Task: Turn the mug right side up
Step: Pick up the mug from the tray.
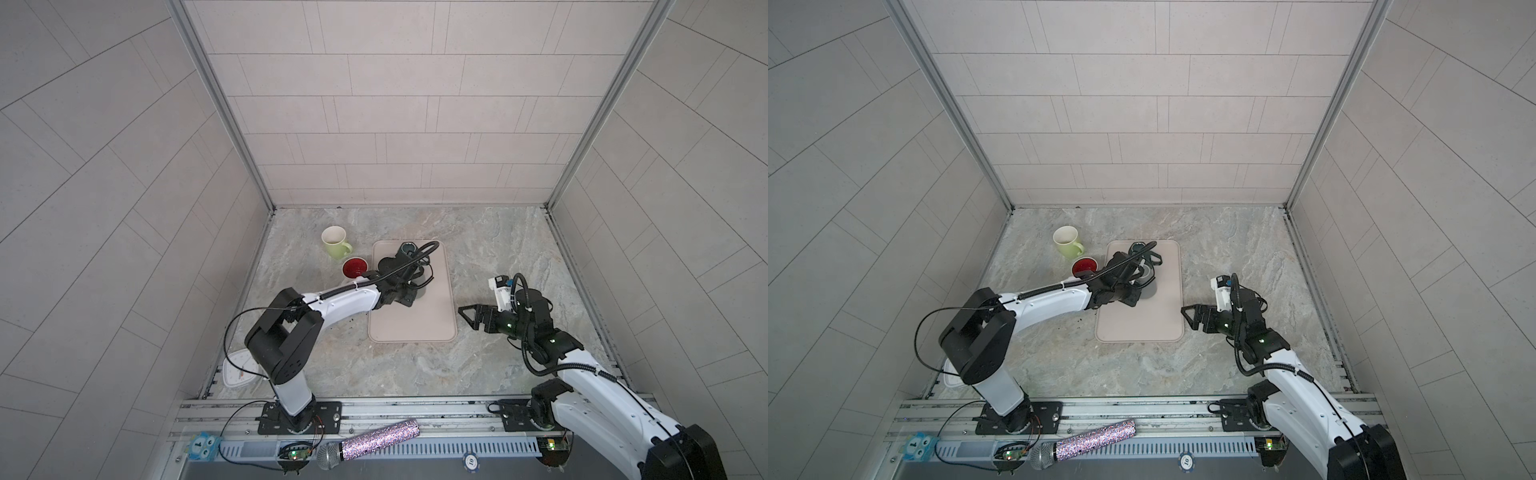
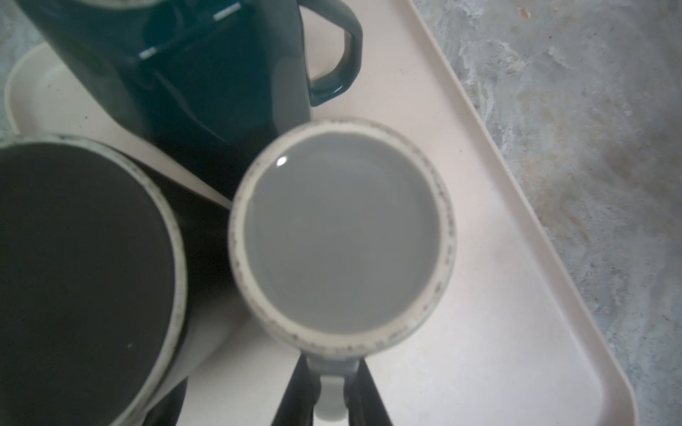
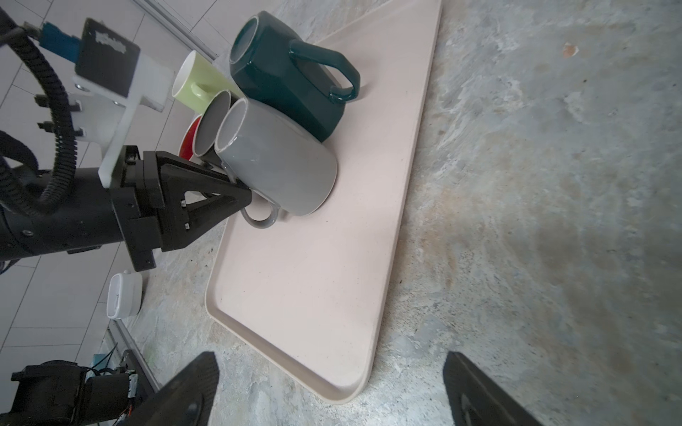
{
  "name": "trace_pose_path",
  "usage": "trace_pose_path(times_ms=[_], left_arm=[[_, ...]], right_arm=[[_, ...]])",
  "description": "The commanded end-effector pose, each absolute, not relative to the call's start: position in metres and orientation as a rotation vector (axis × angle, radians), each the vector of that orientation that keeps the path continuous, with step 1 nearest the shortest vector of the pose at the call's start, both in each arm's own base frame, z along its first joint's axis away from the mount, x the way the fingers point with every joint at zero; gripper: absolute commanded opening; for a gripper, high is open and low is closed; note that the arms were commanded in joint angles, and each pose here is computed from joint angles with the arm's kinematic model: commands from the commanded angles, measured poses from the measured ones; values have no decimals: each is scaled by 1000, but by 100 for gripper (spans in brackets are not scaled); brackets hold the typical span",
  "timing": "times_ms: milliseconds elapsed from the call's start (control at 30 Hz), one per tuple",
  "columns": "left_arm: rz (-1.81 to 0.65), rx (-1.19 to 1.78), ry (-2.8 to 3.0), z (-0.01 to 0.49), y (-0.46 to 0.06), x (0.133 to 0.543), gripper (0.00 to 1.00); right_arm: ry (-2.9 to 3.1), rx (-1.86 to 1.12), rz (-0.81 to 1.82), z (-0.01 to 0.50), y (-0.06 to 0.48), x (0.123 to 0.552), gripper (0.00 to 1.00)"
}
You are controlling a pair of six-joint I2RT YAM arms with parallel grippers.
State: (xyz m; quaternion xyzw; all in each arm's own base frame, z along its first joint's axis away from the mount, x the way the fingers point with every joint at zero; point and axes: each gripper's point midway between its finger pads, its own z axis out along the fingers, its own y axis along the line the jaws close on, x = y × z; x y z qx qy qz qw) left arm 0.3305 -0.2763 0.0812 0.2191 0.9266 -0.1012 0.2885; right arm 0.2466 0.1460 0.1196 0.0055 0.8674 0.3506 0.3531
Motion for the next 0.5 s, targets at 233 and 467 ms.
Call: trace_pose_path(times_ms=[233,467], left_arm=[[-585,453,2239,168,-309,338,0],[-699,433,2125,206,-328,333,0]], right_arm=[[2134,40,1043,139,170,254,90],[2070,26,1098,153,197,263,82]])
